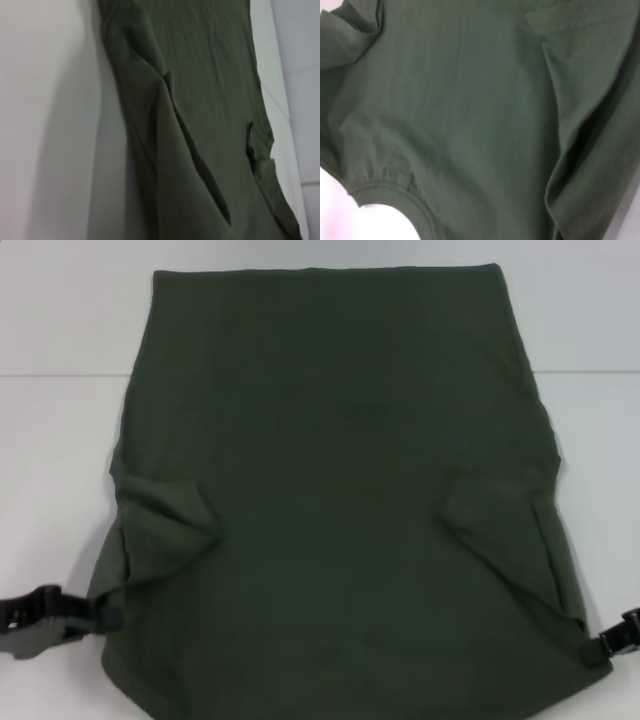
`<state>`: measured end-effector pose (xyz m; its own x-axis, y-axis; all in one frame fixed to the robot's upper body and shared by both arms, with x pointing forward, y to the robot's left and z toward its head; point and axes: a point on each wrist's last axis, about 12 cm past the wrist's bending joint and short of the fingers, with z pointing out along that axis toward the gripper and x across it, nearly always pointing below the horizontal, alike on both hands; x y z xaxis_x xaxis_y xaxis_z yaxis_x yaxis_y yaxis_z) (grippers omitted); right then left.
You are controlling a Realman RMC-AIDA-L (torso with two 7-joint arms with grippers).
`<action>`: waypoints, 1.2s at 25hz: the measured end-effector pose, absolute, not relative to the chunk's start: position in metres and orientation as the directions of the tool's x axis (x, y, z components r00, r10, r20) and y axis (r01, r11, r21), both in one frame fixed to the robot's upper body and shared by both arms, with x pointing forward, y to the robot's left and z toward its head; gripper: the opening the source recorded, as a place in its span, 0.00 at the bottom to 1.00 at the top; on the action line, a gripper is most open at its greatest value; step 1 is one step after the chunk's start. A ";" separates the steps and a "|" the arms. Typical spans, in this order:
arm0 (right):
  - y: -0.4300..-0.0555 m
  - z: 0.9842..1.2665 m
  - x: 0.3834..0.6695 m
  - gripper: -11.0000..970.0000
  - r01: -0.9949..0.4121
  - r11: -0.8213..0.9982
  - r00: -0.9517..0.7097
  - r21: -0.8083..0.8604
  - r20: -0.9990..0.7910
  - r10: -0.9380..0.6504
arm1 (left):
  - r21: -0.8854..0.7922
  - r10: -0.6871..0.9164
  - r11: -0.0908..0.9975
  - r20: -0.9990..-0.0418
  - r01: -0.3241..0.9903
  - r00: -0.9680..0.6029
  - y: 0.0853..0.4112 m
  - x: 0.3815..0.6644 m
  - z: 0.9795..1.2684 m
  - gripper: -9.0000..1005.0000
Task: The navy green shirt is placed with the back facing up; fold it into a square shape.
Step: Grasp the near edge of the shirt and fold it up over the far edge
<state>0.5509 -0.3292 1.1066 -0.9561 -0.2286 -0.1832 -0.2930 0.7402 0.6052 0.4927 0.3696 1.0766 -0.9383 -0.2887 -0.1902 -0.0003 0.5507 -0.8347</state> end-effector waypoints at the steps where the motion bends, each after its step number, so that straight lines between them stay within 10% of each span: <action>1: -0.329 1.107 0.551 0.03 -0.293 0.740 -0.956 0.605 -0.183 -0.229 | -0.834 -0.279 0.551 -0.184 0.000 -0.943 0.371 0.489 1.077 0.02; 15: -0.341 1.099 0.519 0.03 -0.268 0.680 -0.959 0.682 -0.122 -0.255 | -0.857 -0.135 0.514 -0.136 0.048 -0.982 0.372 0.456 1.080 0.02; 30: -0.334 1.144 0.593 0.03 -0.336 0.587 -0.806 0.737 -0.547 0.225 | -0.919 -0.425 0.381 -0.268 0.098 -0.865 0.347 0.558 1.115 0.02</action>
<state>0.5928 -0.3339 1.1438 -0.8062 0.2252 -0.5472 -0.3363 0.5866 0.7368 0.5577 0.3466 1.1153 -0.8645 -0.4251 -0.2682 0.0979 0.3809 -0.9194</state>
